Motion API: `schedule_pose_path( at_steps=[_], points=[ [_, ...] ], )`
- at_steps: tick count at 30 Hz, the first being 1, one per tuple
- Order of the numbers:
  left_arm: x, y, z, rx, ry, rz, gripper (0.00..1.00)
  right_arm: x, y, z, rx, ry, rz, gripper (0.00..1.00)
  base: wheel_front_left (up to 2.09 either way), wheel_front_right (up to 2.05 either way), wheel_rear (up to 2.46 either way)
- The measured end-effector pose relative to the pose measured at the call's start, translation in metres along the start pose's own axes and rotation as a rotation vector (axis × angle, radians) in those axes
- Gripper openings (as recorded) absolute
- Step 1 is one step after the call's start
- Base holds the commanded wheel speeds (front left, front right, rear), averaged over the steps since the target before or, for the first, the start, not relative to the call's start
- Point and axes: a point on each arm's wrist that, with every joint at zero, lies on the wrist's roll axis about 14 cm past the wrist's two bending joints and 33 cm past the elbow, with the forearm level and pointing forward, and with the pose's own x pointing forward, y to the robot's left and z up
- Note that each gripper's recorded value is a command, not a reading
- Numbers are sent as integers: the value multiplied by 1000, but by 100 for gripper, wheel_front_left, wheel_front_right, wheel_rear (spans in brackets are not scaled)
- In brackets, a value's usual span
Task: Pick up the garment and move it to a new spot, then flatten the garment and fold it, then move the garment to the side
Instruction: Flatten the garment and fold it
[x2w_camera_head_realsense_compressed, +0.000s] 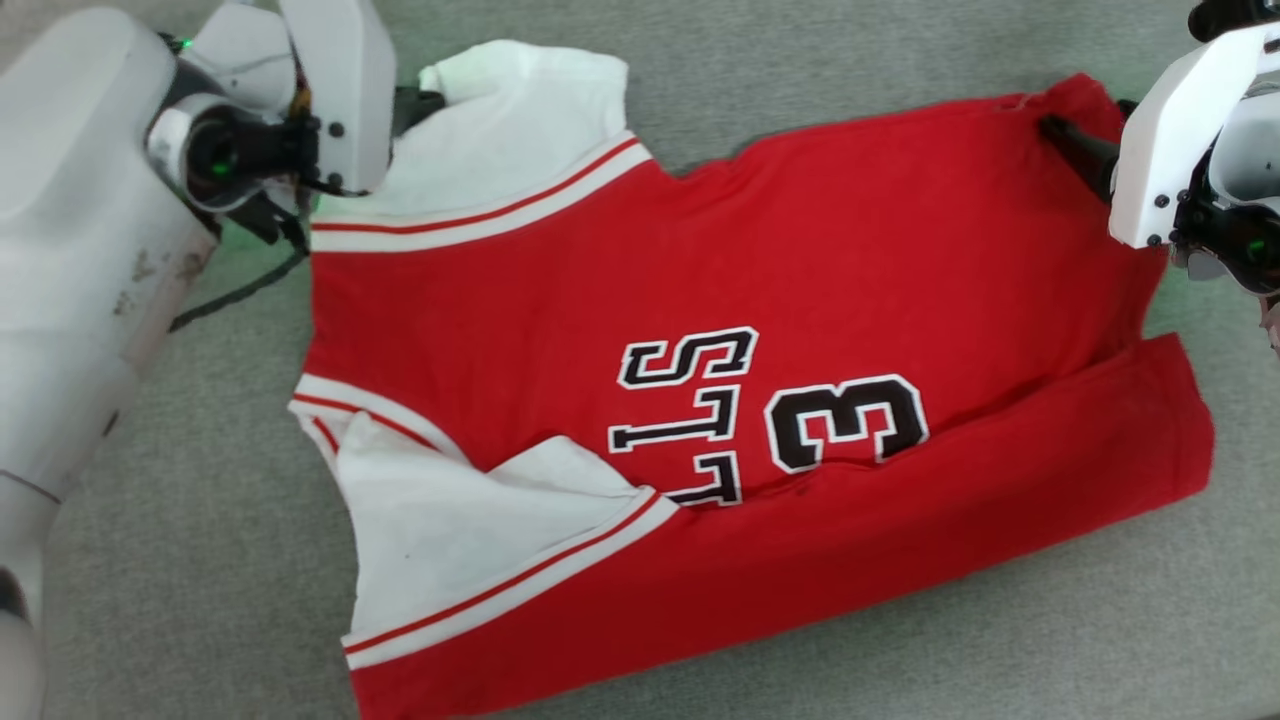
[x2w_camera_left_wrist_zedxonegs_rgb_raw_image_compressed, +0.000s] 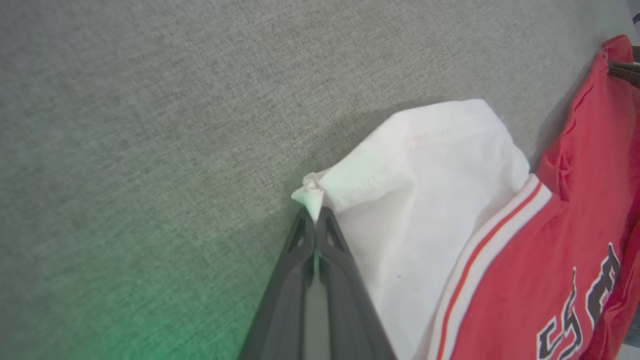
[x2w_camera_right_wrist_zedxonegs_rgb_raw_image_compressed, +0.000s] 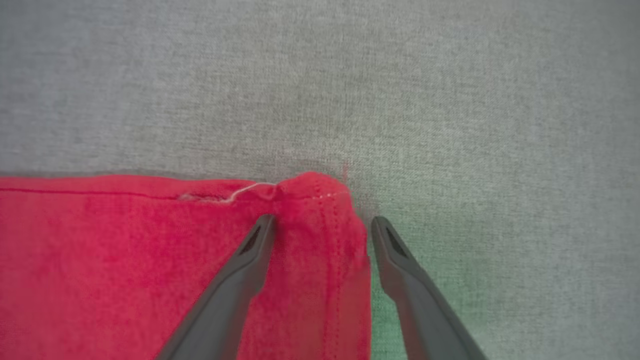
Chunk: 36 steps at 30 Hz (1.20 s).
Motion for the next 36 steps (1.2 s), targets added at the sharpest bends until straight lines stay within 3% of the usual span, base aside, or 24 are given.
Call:
schedule_pose_path(
  at_steps=[2,3,4,5,6,14,22,29,36],
  points=[
    [-2,0,-1,4,-2,0,0,3,3,-2,16,14,9,100,0,0,0],
    [-2,-1,-2,4,-1,-2,0,4,3,-3,16,17,10,64,0,0,0],
    [-3,-2,-2,6,-3,-4,0,5,3,-3,16,18,10,45,0,0,0],
    [-3,-3,-2,6,-8,-8,0,5,3,-1,18,13,10,36,0,0,0],
    [-4,-5,-1,5,-14,-12,0,4,2,2,21,-2,10,0,0,0,0],
    [-22,-32,7,7,-134,-62,0,-15,-13,12,27,-131,-14,0,0,0,0],
    [-84,-70,19,58,-345,-128,0,-57,-15,15,-18,-258,22,0,0,0,0],
    [-132,-92,-17,94,-438,-157,0,-86,1,4,-64,-307,101,0,0,0,0],
    [-172,-97,-64,50,-528,-154,0,-104,7,-15,-104,-308,154,0,0,0,0]
  ],
)
